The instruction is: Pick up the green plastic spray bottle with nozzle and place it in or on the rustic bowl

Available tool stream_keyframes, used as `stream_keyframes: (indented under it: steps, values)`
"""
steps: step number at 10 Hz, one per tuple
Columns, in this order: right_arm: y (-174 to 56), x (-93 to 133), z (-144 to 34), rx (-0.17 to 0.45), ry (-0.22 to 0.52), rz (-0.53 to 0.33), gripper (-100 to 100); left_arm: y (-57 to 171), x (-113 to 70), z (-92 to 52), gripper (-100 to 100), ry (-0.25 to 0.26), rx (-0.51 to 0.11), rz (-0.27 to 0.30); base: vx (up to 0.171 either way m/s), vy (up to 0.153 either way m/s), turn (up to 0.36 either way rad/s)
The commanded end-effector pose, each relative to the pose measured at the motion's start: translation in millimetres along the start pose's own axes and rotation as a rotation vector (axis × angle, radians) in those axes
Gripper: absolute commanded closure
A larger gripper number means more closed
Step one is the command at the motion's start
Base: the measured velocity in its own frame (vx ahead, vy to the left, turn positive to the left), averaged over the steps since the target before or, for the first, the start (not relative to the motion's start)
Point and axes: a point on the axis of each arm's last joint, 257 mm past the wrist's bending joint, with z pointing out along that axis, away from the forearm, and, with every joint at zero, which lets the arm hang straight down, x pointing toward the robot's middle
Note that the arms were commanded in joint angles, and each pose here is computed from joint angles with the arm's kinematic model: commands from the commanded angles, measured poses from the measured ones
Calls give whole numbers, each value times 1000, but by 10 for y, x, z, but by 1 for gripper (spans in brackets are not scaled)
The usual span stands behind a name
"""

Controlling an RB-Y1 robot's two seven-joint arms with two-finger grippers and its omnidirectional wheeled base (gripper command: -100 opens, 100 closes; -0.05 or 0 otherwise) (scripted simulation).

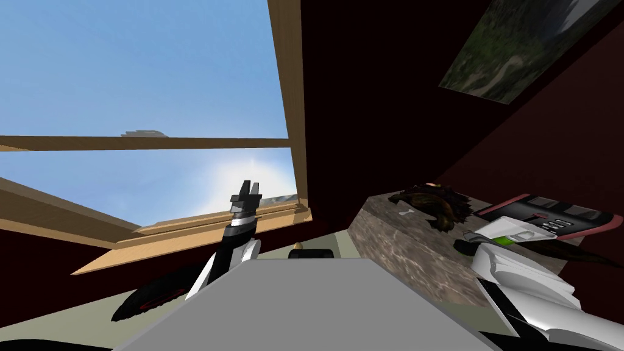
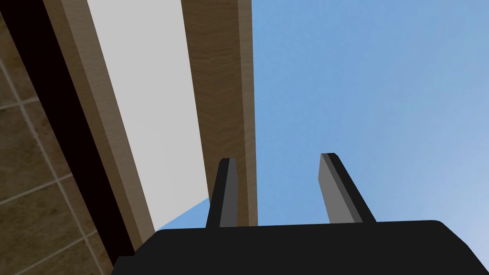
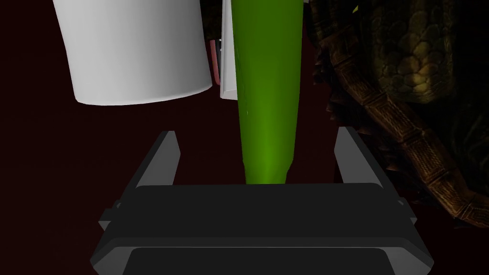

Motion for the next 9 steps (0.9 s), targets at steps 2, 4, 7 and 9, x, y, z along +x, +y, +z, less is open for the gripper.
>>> stream_keyframes:
  steps: [2,4,7,9]
  values:
    - [17,-16,-2,-7,-1,-6,-100,0,0,0,0,0,0,0,0,-40,-53]
    - [17,-16,-2,-7,-1,-6,-100,0,0,0,0,0,0,0,6,-15,-6]
    - [17,-16,-2,-7,-1,-6,-100,0,0,0,0,0,0,0,-1,7,2]
    - [26,19,-11,-4,0,-8,-100,0,0,0,0,0,0,0,-4,-31,38]
